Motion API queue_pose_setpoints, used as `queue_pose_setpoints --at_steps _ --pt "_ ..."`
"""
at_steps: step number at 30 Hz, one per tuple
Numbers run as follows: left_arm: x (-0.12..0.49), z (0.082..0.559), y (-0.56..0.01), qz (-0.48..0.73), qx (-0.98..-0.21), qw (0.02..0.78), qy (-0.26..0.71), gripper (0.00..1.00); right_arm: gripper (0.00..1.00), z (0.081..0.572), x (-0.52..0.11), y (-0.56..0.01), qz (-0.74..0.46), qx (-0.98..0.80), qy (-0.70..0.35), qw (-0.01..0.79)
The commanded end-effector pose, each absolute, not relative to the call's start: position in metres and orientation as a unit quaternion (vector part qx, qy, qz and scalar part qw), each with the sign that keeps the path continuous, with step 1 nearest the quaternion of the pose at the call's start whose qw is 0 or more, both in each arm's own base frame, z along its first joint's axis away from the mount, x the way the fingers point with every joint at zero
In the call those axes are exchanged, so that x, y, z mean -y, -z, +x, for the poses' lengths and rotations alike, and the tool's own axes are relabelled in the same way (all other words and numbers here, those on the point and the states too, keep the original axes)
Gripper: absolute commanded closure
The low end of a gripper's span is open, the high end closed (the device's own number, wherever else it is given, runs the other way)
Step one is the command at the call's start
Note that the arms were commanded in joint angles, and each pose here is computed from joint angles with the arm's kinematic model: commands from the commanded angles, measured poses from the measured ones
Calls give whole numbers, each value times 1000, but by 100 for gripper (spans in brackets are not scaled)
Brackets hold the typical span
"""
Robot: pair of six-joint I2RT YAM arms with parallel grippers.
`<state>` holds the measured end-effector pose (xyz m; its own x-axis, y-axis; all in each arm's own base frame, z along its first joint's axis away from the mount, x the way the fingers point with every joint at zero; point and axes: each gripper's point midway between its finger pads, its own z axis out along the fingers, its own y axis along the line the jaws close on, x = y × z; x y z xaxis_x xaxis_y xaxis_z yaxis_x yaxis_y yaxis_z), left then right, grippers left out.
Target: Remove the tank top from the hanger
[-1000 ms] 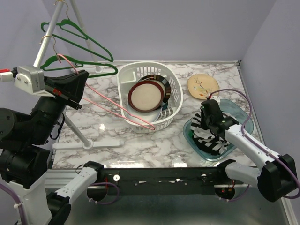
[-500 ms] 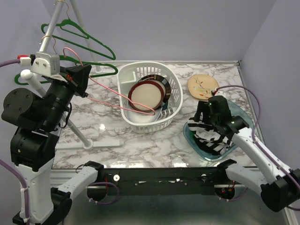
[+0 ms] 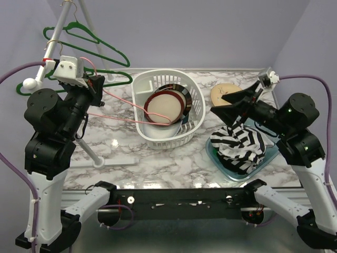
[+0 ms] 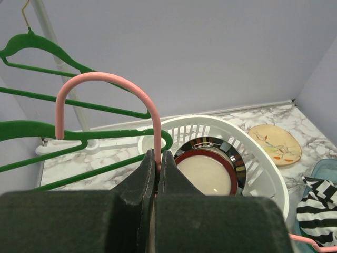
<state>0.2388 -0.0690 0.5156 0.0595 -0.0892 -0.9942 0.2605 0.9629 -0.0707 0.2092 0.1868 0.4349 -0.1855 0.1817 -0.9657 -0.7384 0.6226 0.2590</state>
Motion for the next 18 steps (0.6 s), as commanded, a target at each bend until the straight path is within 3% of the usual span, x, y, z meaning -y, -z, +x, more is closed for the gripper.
queue_pose_setpoints --at_steps 1,9,18 --pt "66 238 -518 60 -670 731 114 100 16 181 -245 -453 -316 -617 -467 549" --pt "67 239 -511 59 -676 725 118 100 18 151 -318 -484 -378 -578 -501 523" --pt "70 238 -508 60 -679 721 127 100 31 156 -355 -438 -393 -633 -446 495"
